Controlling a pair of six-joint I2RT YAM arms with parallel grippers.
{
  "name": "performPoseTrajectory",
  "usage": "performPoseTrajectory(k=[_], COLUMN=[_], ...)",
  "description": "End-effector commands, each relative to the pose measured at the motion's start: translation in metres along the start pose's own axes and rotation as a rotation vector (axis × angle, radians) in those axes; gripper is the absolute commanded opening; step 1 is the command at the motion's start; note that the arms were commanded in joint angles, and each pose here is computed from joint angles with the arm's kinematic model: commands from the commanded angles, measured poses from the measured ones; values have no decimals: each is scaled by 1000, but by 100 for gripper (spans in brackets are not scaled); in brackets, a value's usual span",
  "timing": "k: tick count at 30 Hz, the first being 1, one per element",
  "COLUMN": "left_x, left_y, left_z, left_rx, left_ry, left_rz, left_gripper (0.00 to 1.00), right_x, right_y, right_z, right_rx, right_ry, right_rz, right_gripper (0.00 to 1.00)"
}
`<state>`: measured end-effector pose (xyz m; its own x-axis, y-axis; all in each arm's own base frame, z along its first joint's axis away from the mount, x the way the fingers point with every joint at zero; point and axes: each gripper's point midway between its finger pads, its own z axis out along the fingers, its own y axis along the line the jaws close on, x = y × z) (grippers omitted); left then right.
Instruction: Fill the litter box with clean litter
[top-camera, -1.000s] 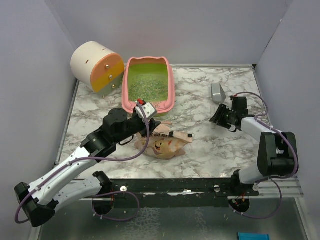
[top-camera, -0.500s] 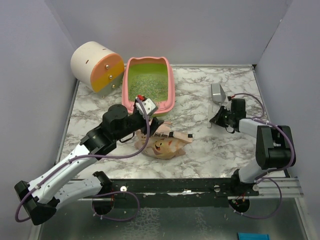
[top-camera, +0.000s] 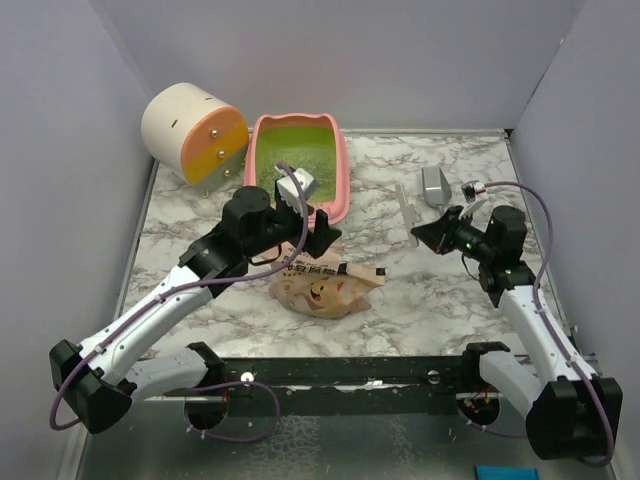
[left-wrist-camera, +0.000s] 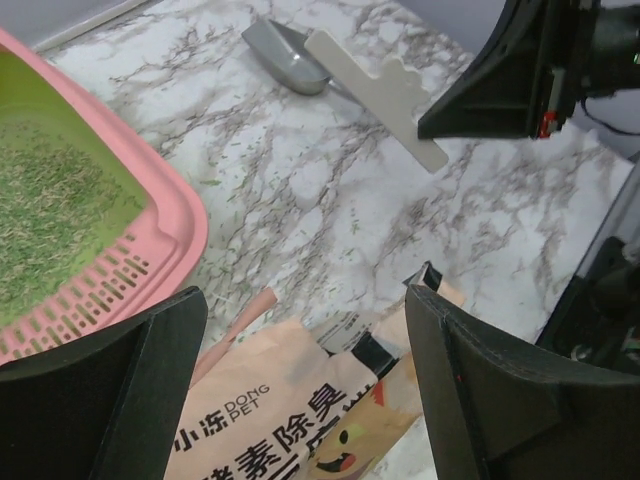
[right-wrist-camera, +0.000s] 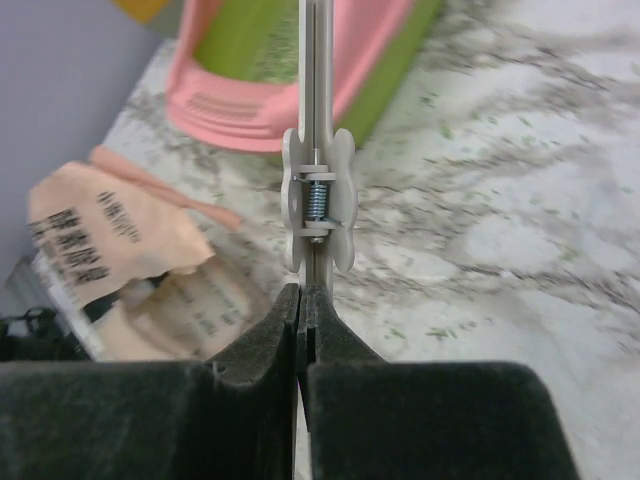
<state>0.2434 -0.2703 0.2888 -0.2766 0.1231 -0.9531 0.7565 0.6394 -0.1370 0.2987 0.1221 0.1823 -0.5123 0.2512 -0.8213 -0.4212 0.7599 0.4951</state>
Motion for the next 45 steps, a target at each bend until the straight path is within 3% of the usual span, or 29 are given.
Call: performPoseTrajectory(k=[1, 8, 13, 26, 35, 45], left_x=[-53, -49, -33, -16, 4, 0], left_y=[-21, 5, -10, -24, -15, -17], left_z=[-11, -13, -16, -28, -18, -20], left_rx=[206, 399, 618, 702, 658, 676], left_ry=[-181, -187, -118, -67, 1, -21], left_rz=[-145, -261, -296, -281, -281, -265], left_gripper=[83, 88, 89, 63, 64, 64], right_x=[0, 2, 17, 31, 32, 41], right_y=[71, 117, 146, 179, 187, 192], right_z=[-22, -40, -39, -20, -22, -18], right_rx=[-354, -516, -604, -644, -671, -700], right_ry=[26, 48, 140, 196, 208, 246], right_rz=[-89, -188, -227, -259, -251, -242], right_gripper=[1, 1, 1, 1, 1, 1])
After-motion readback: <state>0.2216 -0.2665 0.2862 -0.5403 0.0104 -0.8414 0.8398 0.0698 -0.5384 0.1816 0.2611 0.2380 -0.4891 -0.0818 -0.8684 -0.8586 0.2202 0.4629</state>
